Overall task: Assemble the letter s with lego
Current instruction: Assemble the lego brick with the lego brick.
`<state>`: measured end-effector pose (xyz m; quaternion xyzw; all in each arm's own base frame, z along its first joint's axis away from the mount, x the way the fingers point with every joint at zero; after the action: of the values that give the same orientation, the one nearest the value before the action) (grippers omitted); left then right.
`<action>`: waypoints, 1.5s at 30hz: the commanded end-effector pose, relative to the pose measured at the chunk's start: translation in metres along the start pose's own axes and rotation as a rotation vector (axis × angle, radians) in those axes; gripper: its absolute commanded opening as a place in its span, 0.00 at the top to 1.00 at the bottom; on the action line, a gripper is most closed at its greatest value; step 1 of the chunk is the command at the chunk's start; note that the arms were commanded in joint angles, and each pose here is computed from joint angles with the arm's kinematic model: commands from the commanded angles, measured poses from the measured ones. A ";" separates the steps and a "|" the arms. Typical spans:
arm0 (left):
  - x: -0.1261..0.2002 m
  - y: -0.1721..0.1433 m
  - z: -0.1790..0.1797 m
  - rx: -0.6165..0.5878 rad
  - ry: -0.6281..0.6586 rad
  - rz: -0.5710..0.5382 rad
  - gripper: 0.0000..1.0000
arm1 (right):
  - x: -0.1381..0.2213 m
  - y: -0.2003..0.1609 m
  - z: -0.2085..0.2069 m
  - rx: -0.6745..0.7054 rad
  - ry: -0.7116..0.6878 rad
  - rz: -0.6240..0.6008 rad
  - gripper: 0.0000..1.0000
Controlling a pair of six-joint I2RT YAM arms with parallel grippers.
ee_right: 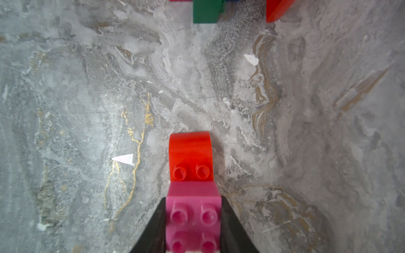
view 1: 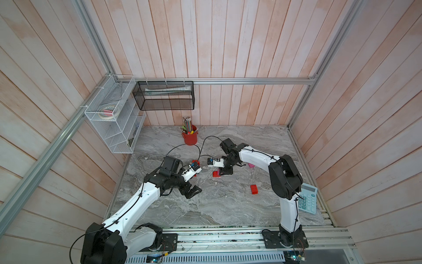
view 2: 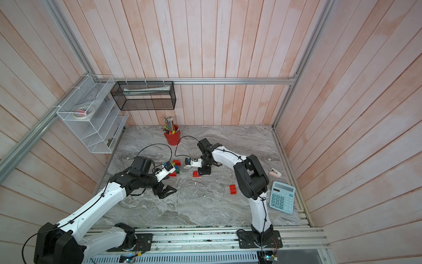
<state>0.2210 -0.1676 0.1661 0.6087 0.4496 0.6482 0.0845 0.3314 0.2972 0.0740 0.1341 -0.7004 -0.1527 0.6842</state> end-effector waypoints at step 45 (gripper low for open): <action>-0.003 -0.012 -0.008 0.000 -0.045 0.014 0.00 | -0.038 -0.049 0.025 -0.018 0.053 0.325 0.75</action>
<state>0.2140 -0.1678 0.1587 0.6240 0.4452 0.6367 0.0844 0.3270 0.2930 0.0692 0.0893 -0.7250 -0.0958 0.6762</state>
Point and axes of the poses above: each gripper's point midway between its finger pads, its own x axis back along the fingers, its own z axis along the line the jaws close on, y = z × x, the point moved 3 cm from there along x, back along the fingers, and after that the axes turned 1 degree about -x, right-handed, at the moved point
